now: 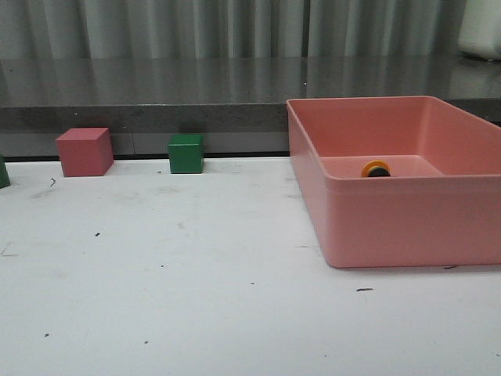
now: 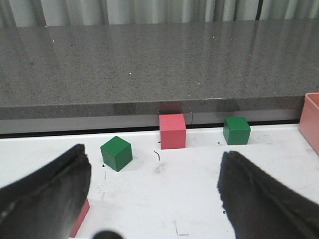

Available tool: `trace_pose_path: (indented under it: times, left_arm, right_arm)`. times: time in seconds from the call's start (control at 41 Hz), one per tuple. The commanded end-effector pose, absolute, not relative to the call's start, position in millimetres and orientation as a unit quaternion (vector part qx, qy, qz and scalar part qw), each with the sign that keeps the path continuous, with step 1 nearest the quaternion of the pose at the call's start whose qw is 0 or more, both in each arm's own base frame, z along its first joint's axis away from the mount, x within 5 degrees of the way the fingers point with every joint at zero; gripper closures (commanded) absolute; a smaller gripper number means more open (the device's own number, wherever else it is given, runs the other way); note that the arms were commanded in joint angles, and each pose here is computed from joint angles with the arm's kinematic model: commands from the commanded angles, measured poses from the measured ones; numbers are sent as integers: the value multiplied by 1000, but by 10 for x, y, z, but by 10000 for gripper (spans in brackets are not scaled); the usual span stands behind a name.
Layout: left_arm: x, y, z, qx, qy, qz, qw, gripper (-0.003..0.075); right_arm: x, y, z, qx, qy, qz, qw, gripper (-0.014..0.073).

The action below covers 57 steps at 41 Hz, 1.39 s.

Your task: Place and stand button with both arms

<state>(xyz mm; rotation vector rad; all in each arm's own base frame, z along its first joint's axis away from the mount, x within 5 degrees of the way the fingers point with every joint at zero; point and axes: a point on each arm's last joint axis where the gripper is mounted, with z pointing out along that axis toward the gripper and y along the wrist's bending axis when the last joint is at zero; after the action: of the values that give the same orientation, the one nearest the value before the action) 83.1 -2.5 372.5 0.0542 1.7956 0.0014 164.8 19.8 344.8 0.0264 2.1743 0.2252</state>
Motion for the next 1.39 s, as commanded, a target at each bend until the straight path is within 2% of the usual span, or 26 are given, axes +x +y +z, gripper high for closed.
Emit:
trace_pose_path:
  times: [0.0,0.293,0.512,0.683,1.024,1.366]
  left_arm:
    - [848,-26,3892,19,750,-3,661,196]
    - [848,-26,3892,19,750,-3,661,196]
    - [848,-26,3892,19,750,-3,661,196]
    - [848,-26,3892,19,750,-3,661,196]
    - [848,-26,3892,19,750,-3,661,196]
    - [848,-26,3892,19,750,-3,661,196]
  right_arm:
    - [1958,281,3612,-5,891,102,442,-10]
    - [2912,644,3453,-80,932,80,345,-10]
    - [3512,743,3185,-88,959,59,264,-10]
    - [3896,791,2997,-82,967,43,236,-10]
    - [4384,848,2630,-49,979,27,194,-10]
    - [4562,868,2363,-29,983,28,177,-10]
